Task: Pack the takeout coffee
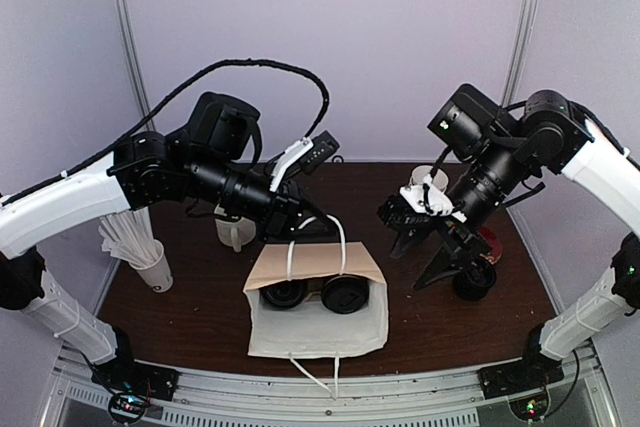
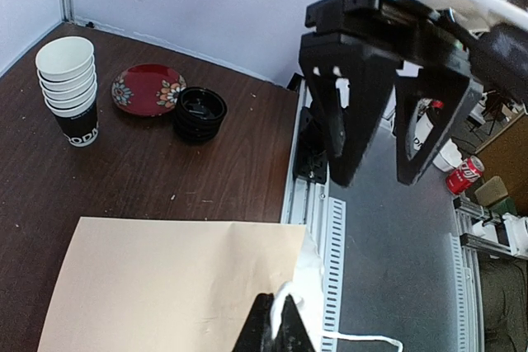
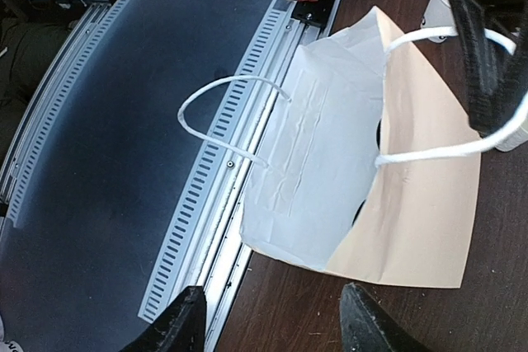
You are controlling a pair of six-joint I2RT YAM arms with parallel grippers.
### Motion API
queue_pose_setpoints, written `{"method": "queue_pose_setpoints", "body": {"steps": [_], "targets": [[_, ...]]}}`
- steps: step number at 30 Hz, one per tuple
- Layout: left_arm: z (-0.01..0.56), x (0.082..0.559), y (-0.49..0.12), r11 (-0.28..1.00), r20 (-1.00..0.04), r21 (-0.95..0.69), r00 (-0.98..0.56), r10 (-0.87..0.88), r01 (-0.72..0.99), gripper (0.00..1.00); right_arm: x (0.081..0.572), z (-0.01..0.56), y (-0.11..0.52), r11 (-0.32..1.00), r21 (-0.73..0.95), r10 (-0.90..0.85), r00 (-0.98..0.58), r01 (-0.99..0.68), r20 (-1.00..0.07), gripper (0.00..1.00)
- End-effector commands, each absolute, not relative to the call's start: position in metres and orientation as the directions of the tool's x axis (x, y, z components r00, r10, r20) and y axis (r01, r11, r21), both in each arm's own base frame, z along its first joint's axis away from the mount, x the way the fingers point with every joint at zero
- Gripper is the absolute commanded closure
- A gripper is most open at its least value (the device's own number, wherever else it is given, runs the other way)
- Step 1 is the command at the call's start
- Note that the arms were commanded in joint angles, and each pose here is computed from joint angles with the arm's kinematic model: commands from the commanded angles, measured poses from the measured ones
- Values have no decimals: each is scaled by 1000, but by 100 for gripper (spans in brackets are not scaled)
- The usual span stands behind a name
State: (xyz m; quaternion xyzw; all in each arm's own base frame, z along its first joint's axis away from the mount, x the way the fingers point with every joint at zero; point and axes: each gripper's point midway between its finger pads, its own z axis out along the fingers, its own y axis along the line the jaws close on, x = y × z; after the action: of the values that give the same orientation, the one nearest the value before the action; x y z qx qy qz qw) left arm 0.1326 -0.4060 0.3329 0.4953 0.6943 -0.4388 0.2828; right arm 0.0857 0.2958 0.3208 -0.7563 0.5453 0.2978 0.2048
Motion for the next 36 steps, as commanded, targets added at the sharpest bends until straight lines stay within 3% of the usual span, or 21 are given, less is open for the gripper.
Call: {"method": "queue_pose_setpoints", "body": {"steps": [1, 11, 14, 18, 26, 31, 36], "targets": [[338, 138, -412, 125, -846, -323, -345, 406, 938, 100, 86, 317, 299, -330, -55, -718, 288, -942, -633, 42], [335, 146, -413, 151, -855, -281, -319, 408, 948, 100, 94, 322, 304, -300, -93, -715, 288, -949, -637, 45], [332, 153, -414, 173, -858, -252, -303, 416, 952, 100, 101, 317, 313, -297, -168, -739, 337, -940, -583, 51], [338, 160, -418, 183, -867, -223, -281, 411, 957, 100, 97, 313, 322, -332, -201, -740, 386, -922, -551, 51], [348, 220, -403, 298, -892, -140, -251, 375, 944, 100, 116, 324, 316, -251, -254, -755, 353, -934, -553, 50], [342, 245, -402, 294, -890, -166, -272, 366, 941, 100, 129, 328, 314, -204, -284, -759, 335, -937, -558, 48], [347, 238, -413, 227, -894, -220, -289, 343, 949, 100, 148, 315, 331, -183, -306, -786, 326, -934, -526, 51]]}}
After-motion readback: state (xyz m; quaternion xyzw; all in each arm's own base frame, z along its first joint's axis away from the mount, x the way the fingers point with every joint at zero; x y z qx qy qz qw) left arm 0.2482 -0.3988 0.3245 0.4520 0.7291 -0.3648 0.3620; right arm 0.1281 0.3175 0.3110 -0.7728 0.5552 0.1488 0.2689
